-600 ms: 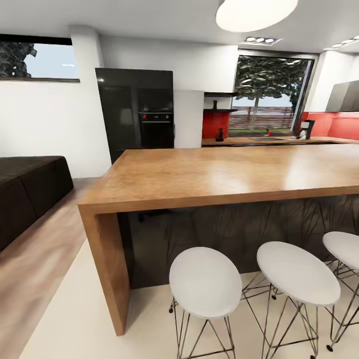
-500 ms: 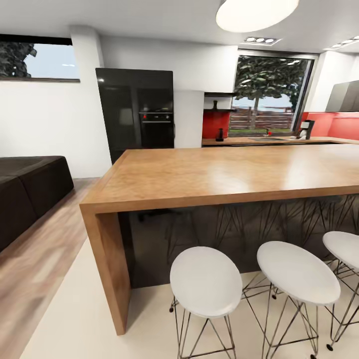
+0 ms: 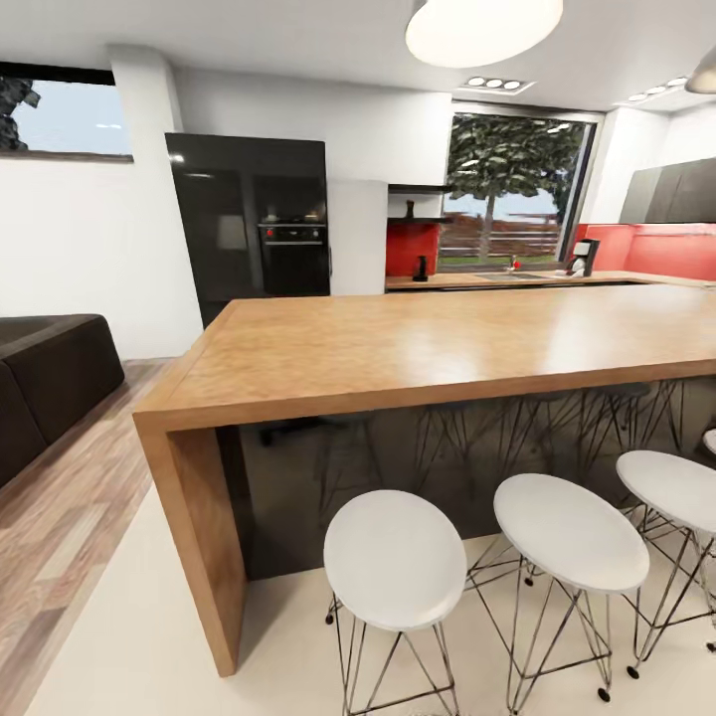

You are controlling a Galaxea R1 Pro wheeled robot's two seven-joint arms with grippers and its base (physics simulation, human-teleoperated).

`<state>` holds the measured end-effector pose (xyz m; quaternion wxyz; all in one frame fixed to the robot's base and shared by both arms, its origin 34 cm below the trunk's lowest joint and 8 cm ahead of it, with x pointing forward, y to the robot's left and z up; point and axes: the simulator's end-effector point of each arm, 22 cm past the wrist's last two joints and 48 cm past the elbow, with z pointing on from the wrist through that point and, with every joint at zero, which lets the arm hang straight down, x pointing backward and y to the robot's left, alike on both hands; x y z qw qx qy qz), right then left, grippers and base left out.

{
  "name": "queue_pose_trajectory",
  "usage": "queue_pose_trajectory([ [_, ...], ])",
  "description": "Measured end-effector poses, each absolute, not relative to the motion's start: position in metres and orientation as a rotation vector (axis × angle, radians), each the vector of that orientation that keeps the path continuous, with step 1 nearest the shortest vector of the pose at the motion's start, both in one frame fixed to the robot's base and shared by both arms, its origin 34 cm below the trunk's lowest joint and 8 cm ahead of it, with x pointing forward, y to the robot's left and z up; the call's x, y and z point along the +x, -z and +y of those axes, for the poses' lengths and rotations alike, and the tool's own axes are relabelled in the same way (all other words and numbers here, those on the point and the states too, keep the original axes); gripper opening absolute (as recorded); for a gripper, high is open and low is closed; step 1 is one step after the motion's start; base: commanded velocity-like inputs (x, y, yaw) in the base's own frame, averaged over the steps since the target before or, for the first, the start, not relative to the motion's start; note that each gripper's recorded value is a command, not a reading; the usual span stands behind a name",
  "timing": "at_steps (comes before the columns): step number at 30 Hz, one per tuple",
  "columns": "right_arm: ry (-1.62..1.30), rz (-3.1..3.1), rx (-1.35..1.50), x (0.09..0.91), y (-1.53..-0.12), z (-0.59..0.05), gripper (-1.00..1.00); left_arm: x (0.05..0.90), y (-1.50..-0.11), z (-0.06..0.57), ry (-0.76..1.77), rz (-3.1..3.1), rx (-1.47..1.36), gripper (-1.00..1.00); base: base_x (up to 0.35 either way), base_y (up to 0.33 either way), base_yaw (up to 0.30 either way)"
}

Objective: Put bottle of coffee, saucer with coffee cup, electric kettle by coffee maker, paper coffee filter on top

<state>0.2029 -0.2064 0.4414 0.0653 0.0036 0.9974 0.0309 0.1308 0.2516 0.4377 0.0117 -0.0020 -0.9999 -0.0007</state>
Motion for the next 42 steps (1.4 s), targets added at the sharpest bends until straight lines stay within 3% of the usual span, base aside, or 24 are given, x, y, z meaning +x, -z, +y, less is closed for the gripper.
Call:
queue_pose_trajectory([
  [14,-0.094,3.004,0.010,0.206,-0.442,-0.206,1.00,0.131,-0.438,0.251,0.000,-3.119,-0.012,1.00,-0.066,0.136,-0.268],
  [39,-0.076,3.002,0.007,0.207,-0.442,-0.212,1.00,0.140,-0.438,0.258,0.015,-3.147,-0.009,1.00,-0.003,0.004,-0.269],
  [42,-0.041,2.916,0.003,0.248,-0.448,-0.228,1.00,0.143,-0.438,0.261,0.022,-3.155,-0.008,1.00,0.000,0.000,-0.273],
])
